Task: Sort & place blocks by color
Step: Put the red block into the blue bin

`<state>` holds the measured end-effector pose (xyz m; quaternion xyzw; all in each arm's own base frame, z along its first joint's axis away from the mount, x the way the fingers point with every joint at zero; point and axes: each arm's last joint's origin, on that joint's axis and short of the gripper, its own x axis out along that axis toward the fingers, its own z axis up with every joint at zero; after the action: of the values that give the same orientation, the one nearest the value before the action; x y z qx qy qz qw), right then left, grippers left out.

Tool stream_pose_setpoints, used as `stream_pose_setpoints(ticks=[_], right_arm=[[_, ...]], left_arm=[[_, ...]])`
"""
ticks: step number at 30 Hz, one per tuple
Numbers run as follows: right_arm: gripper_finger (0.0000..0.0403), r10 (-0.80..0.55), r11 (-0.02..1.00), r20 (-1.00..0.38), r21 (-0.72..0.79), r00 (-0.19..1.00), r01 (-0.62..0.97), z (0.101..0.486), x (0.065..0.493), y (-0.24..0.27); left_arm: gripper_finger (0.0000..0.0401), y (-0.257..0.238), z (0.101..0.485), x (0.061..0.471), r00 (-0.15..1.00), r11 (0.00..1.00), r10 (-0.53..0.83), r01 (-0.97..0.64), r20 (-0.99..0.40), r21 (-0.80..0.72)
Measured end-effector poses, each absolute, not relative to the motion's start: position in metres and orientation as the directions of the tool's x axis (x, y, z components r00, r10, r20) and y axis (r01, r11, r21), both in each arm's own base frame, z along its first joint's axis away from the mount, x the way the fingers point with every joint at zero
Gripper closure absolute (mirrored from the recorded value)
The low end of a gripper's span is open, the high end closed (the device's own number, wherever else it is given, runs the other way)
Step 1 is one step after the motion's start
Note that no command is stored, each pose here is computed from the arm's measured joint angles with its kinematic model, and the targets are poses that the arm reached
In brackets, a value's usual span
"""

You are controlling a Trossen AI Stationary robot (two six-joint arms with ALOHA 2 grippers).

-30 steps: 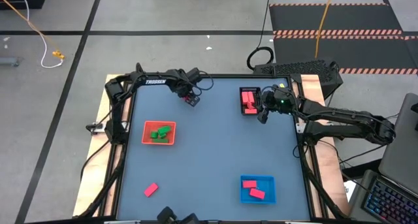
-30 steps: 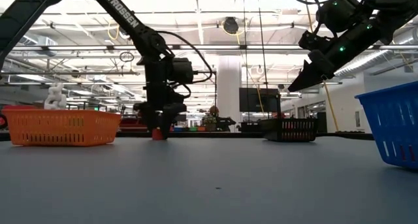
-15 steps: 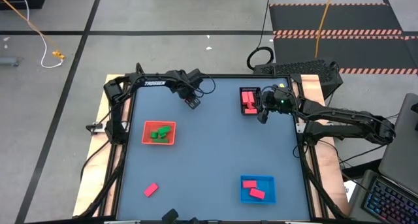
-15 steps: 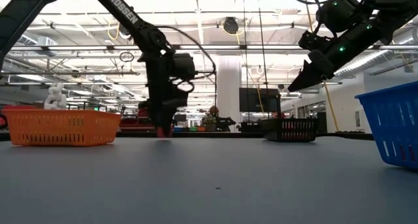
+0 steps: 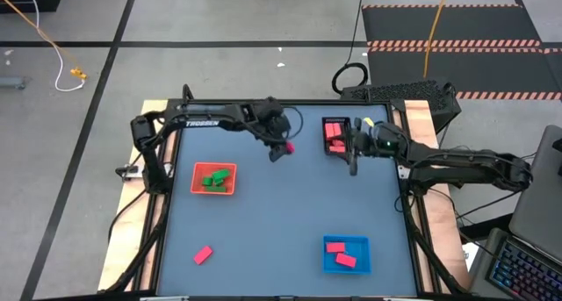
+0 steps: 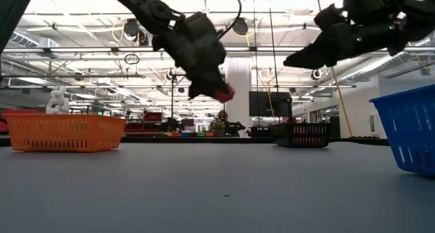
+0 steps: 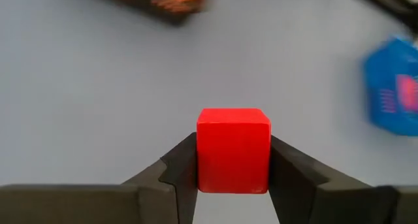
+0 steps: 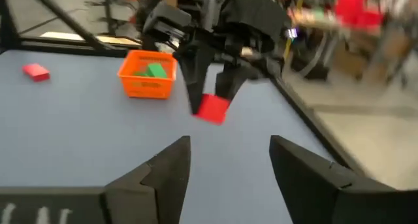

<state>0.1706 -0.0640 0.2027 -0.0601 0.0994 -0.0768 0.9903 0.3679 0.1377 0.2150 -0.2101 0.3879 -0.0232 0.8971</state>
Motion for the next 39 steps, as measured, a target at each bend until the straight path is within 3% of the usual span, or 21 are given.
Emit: stream_pose_setpoints(ticks=[8, 13, 19, 24, 31, 39], right_arm=[[0.0125, -0.097, 0.947, 0.015, -0.307, 0.995, 0.096, 0.195, 0.167, -0.047], [0.0099, -0.045, 0.947, 0.031, -0.316, 0.999, 0.052, 0.195, 0.176, -0.040], [0.0097, -0.052, 0.936, 0.006, -0.347, 0.999, 0.051, 0.192, 0.200, -0.036], [0.0097, -0.099, 0.901, 0.034, -0.421, 0.995, 0.104, 0.193, 0.217, -0.033], [0.0097, -0.135, 0.883, 0.112, -0.436, 0.984, 0.171, 0.193, 0.225, -0.031], [0.0113, -0.163, 0.880, 0.081, -0.439, 0.983, 0.182, 0.189, 0.226, -0.031]], left_arm=[[0.0269, 0.109, 0.225, 0.387, 0.763, 0.897, -0.306, 0.031, -0.569, -0.441], [0.0248, 0.108, 0.234, 0.394, 0.816, 0.881, -0.331, 0.087, -0.474, -0.464], [0.0267, 0.110, 0.251, 0.403, 0.894, 0.870, -0.312, 0.132, -0.322, -0.475], [0.0269, 0.108, 0.254, 0.405, 0.903, 0.853, -0.314, 0.133, -0.292, -0.505], [0.0234, 0.096, 0.253, 0.409, 0.910, 0.868, -0.282, 0.107, -0.304, -0.485], [0.0299, 0.095, 0.254, 0.410, 0.914, 0.871, -0.280, 0.113, -0.295, -0.477]])
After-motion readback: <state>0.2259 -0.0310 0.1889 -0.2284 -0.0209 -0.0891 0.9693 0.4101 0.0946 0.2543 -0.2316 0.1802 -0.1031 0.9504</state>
